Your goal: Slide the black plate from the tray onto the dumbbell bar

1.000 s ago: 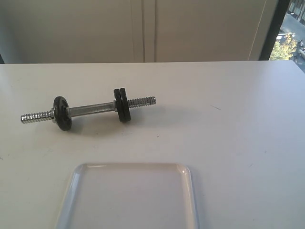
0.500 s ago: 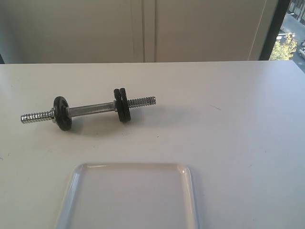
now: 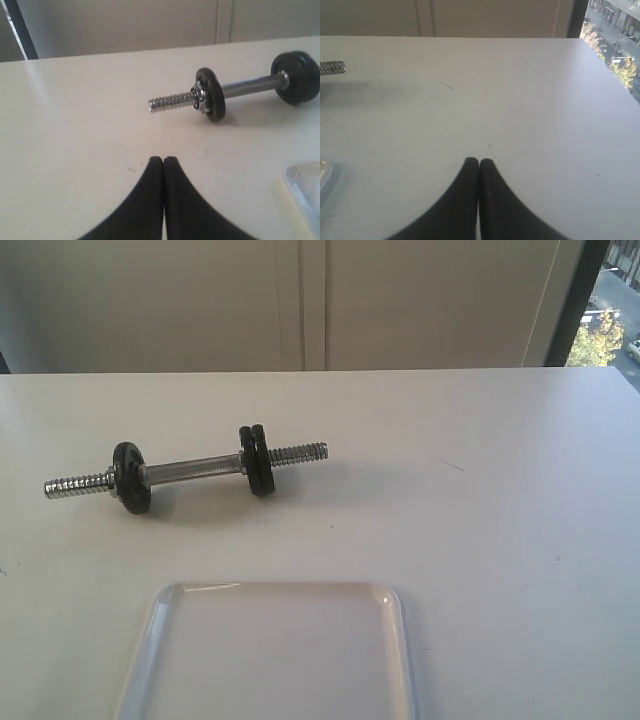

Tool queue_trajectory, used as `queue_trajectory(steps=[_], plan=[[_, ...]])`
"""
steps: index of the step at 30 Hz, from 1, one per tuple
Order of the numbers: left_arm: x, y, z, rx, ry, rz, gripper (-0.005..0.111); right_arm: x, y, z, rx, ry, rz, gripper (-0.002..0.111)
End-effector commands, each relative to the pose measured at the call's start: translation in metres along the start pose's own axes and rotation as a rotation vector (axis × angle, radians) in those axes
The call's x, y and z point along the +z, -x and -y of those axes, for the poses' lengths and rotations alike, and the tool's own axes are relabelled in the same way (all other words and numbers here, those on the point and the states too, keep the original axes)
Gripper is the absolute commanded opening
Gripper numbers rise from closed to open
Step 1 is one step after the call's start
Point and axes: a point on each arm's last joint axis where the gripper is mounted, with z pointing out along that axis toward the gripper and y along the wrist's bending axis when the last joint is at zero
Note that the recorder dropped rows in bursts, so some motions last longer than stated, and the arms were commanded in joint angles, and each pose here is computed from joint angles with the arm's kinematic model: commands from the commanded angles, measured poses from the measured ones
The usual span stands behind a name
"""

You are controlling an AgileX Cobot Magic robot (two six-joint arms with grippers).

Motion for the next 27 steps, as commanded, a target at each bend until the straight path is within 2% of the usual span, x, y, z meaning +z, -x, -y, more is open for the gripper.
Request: queue_trajectory(steps=[1,7,13,25,27], plan=[[0.0010,-0.0111,-0.0003,0.031,0.003,-0.072,0.000,0.0000,0.0001,0.0002,0.005,-0.004,0.017,0.000],[0.0001,-0.0186,-0.0013,0.079,0.009,-0.155,0.000,0.0000,0.0001,0.0002,0.005,-0.004,0.017,0.000],[0.0001,-0.0186,-0.0019,0.136,0.012,-0.156,0.000,0.0000,0.0001,0.0002,0.005,-0.004,0.017,0.000],[0.0002,-0.0183,0.0007,0.162,-0.018,-0.150,0.000,0.0000,0.0001,0.0002,0.005,-0.004,0.017,0.000],[0.0002,-0.0182,0.0008,0.136,-0.015,-0.150,0.000,0.0000,0.0001,0.0002,0.005,-0.004,0.017,0.000]])
